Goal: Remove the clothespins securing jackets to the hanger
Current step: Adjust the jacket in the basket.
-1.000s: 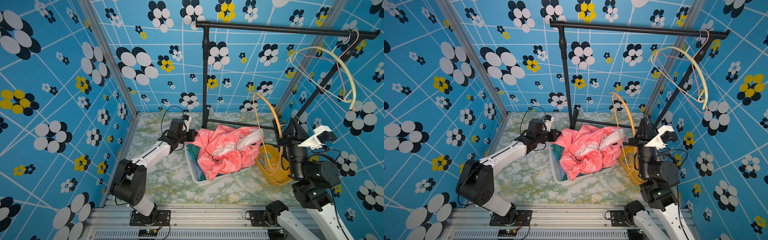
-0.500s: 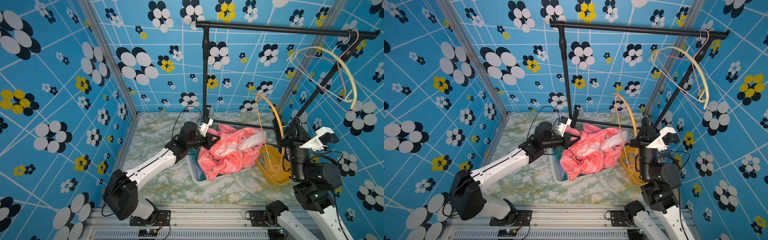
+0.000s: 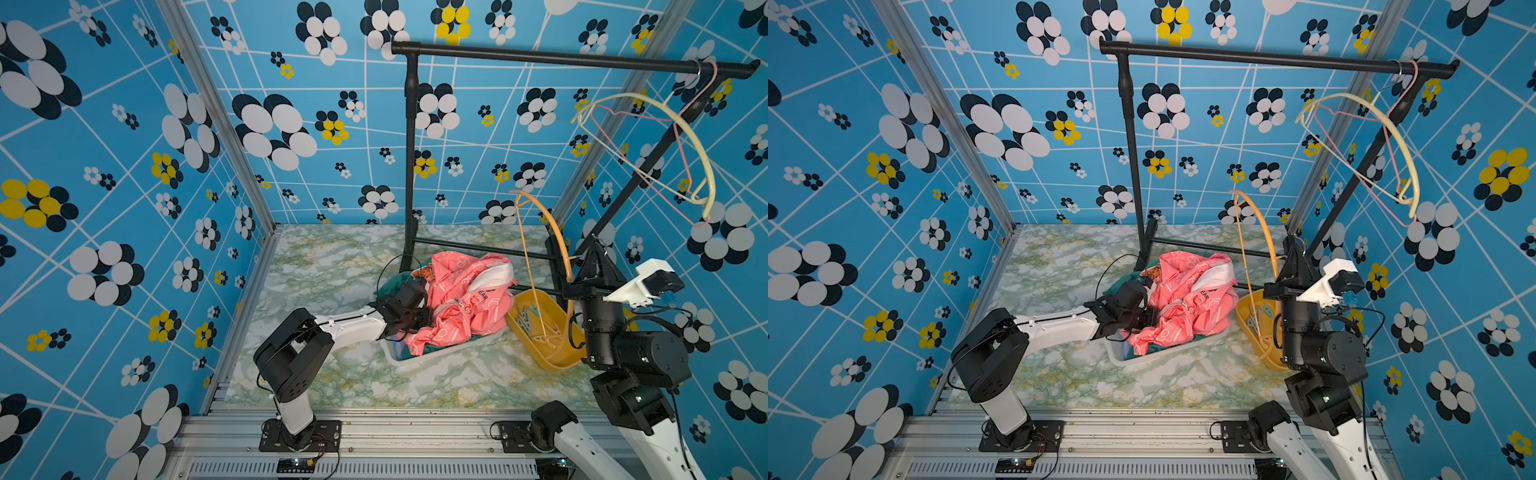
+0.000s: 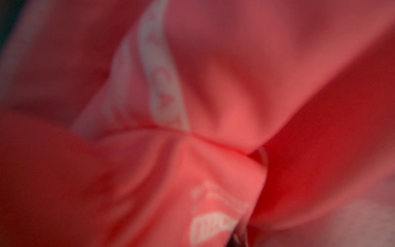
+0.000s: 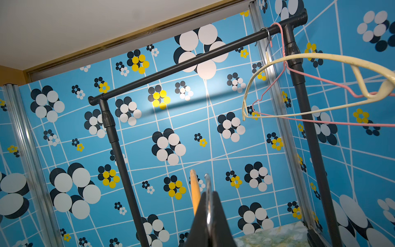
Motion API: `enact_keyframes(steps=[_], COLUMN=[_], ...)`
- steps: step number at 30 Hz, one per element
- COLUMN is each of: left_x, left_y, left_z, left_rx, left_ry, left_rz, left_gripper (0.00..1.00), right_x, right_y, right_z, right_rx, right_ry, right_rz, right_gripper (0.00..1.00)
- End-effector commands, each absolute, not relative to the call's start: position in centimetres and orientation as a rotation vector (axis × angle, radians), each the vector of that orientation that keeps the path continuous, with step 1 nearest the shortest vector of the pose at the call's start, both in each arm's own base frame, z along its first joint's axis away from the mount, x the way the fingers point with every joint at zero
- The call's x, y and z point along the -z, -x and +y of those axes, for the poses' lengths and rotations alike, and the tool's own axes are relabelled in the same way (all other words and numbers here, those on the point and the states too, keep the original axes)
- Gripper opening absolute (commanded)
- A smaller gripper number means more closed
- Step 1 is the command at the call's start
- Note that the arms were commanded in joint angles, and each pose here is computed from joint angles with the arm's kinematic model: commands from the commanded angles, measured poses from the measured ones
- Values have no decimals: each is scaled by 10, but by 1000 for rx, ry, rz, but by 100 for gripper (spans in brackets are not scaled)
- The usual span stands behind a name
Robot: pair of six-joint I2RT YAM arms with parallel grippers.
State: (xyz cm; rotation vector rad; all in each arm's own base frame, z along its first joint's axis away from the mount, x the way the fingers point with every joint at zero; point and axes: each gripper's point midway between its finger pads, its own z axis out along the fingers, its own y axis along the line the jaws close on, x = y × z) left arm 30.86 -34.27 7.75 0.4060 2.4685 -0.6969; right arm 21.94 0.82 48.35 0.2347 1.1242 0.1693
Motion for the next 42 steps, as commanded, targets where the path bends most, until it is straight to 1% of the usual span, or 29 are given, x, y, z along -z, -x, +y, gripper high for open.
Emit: enact_keyframes(steps=[1,3,4,6,7,8,9,10,12,15,18,23,28,34,40,41,42], left_x=[-24,-46,-62,-100,-125,-147,-167,-186,-214,-245,-272,-312,-329,-298,-266,-263,-261], left_y=[-306,-311,-313,-314,-312,-309,-307,-304,-301,-301,-299,-287,-273,-281,-304,-310,-312], left_z=[-277,-276,-277,-282,-286,-289,-292,-294,-299,-309,-336,-402,-462,-510,-541,-544,-546], left_rx=[222,164,141,127,109,84,75,64,79,108,192,464,699,782,800,798,804], left_ry=[-385,-425,-446,-505,-530,-566,-586,-601,-624,-666,-747,-918,-1067,-1168,-1149,-1132,-1128], left_rz=[2628,2561,2516,2422,2355,2296,2243,2196,2136,2070,1982,1836,1736,1737,1740,1742,1738], left_gripper=[0,0,11,41,64,80,87,93,99,100,100,99,100,99,100,97,92], right_x=[-494,-492,-491,-490,-489,-488,-487,-486,-484,-483,-483,-481,-475,-463,-457,-457,-456], right_y=[-208,-208,-208,-206,-206,-206,-205,-205,-204,-203,-201,-193,-191,-203,-206,-206,-206], right_z=[0,-2,-2,-5,-6,-7,-8,-9,-10,-12,-14,-21,-32,-32,-31,-31,-31], right_rx=[-151,-140,-133,-119,-110,-101,-94,-88,-79,-72,-66,-43,42,105,107,105,105], right_ry=[-253,-257,-258,-262,-262,-265,-266,-267,-274,-280,-280,-295,-324,-316,-313,-314,-315], right_rz=[1094,1102,1107,1114,1119,1126,1130,1133,1137,1141,1146,1154,1205,1278,1292,1292,1295], right_gripper=[0,0,0,0,0,0,0,0,0,0,0,0,0,0,0,0,0])
